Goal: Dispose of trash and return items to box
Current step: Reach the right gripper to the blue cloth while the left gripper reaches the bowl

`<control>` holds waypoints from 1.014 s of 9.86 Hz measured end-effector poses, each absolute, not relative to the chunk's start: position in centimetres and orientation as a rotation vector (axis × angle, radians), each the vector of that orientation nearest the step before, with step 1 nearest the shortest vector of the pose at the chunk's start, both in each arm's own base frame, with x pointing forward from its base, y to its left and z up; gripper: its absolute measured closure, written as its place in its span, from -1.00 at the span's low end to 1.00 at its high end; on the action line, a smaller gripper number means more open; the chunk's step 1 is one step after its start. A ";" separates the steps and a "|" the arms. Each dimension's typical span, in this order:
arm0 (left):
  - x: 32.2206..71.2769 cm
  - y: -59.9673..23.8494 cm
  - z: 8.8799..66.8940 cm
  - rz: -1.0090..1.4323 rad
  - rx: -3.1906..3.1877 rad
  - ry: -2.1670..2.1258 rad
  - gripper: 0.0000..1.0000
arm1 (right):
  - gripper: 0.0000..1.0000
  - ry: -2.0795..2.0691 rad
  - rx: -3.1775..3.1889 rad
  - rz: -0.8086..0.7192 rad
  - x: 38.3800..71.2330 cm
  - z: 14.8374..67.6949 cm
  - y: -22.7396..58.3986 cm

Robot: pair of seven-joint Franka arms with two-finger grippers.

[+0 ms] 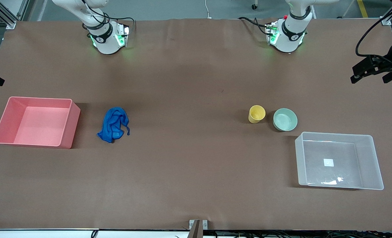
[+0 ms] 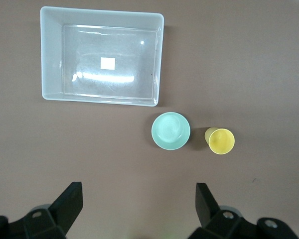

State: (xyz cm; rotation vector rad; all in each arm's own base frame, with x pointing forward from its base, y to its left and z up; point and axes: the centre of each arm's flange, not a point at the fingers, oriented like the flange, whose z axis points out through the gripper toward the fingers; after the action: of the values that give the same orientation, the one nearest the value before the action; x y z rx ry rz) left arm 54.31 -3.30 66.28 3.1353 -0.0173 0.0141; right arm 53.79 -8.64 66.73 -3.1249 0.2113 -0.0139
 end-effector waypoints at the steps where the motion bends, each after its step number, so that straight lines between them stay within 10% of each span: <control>1: 54.3 -3.3 66.3 0.013 3.135 -0.017 -1.00 | -1.00 0.211 -3.125 -0.014 53.8 66.7 -8.6; 7: 54.2 -3.3 66.2 0.008 3.136 -0.016 -1.00 | -1.00 0.101 -3.129 -0.007 55.2 65.1 -3.9; 10: 54.2 -3.3 62.7 -0.047 3.138 -0.016 -1.00 | -1.00 0.143 -3.129 0.085 58.2 52.8 3.2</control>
State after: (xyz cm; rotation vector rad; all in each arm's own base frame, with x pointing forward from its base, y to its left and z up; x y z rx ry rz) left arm 54.21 -3.27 62.75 3.1378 -0.0155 -0.0474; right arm 58.16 3.16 52.85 -3.1291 0.1427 0.0852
